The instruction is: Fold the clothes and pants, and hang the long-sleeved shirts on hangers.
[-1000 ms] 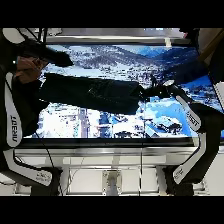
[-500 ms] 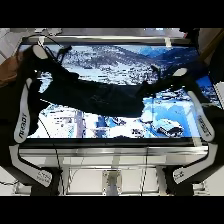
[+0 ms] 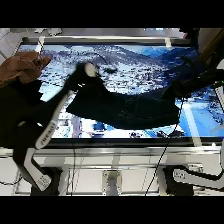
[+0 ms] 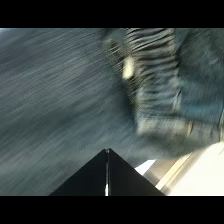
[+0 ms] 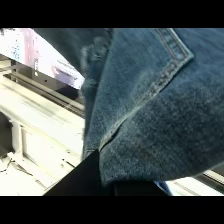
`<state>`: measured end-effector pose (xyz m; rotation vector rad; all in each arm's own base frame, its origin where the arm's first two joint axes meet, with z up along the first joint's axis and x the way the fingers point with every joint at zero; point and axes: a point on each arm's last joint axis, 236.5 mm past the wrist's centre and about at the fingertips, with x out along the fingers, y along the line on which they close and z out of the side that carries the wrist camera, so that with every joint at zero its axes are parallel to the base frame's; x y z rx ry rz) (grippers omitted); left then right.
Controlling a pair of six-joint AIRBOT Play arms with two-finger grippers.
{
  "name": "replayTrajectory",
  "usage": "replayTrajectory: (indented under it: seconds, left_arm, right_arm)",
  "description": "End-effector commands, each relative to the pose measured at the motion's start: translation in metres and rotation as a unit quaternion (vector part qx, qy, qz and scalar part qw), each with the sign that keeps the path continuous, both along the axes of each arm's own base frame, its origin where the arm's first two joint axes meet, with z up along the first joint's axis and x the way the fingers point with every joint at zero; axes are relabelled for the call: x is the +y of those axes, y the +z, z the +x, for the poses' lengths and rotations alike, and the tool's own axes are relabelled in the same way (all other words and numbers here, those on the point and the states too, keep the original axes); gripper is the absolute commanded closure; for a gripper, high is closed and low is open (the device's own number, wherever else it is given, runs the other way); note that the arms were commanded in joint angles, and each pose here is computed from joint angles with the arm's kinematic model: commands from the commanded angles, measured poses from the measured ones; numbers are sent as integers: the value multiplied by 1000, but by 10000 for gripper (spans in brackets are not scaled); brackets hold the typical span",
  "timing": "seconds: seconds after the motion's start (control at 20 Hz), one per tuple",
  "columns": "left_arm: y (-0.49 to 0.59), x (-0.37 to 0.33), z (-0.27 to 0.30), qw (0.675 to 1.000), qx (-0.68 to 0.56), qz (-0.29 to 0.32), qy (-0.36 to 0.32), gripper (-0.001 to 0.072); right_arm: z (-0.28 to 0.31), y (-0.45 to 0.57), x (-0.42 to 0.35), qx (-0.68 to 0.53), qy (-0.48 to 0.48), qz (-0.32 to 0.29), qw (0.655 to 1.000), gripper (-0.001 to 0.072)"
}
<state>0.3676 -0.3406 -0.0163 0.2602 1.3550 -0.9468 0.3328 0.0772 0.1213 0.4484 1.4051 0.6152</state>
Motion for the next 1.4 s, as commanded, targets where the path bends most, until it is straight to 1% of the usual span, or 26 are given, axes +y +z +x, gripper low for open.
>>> replayTrajectory:
  seconds: [0.0,0.15,0.3,0.4,0.5,0.6,0.65,0.75,0.85,0.95,1.05,1.1,1.2,1.25,1.35]
  left_arm:
    - [-50,-62,-37,999,2,6,-53,688]
    - [-74,-78,-51,998,6,11,-67,688]
    - [-57,-69,-35,1000,4,4,-31,688]
    - [-21,-50,-10,1000,-20,-15,-2,688]
    - [22,-14,15,998,-42,-29,32,688]
    - [57,41,33,996,-57,-13,64,688]
    - [72,74,41,994,-67,3,85,688]
    - [98,127,58,987,-91,14,132,688]
    - [123,174,72,976,-113,9,183,688]
    - [140,208,79,967,-128,5,221,688]
    - [149,234,82,959,-135,7,247,687]
    - [150,244,81,957,-134,9,257,688]
    - [151,258,79,957,-132,15,259,687]
    - [150,264,79,955,-130,17,264,687]
    - [150,272,78,954,-125,20,272,687]
  right_arm:
    - [-1,27,10,-30,-3,36,999,686]
    - [3,44,25,-45,-1,82,996,686]
    - [11,64,43,-67,-8,129,989,687]
    - [22,63,58,-72,-24,124,989,687]
    - [29,55,79,-73,-32,103,992,687]
    - [37,43,109,-74,-44,77,993,687]
    - [41,39,129,-76,-51,74,993,687]
    - [49,38,183,-99,-52,90,990,687]
    - [55,35,244,-135,-47,116,983,687]
    - [63,19,301,-165,-56,136,975,687]
    - [76,2,347,-202,-84,156,963,686]
    - [85,-2,364,-221,-111,172,953,625]
    - [93,-6,385,-222,-152,202,942,243]
    - [92,-9,389,-216,-145,201,944,226]
    - [95,-19,370,-206,-111,167,958,226]
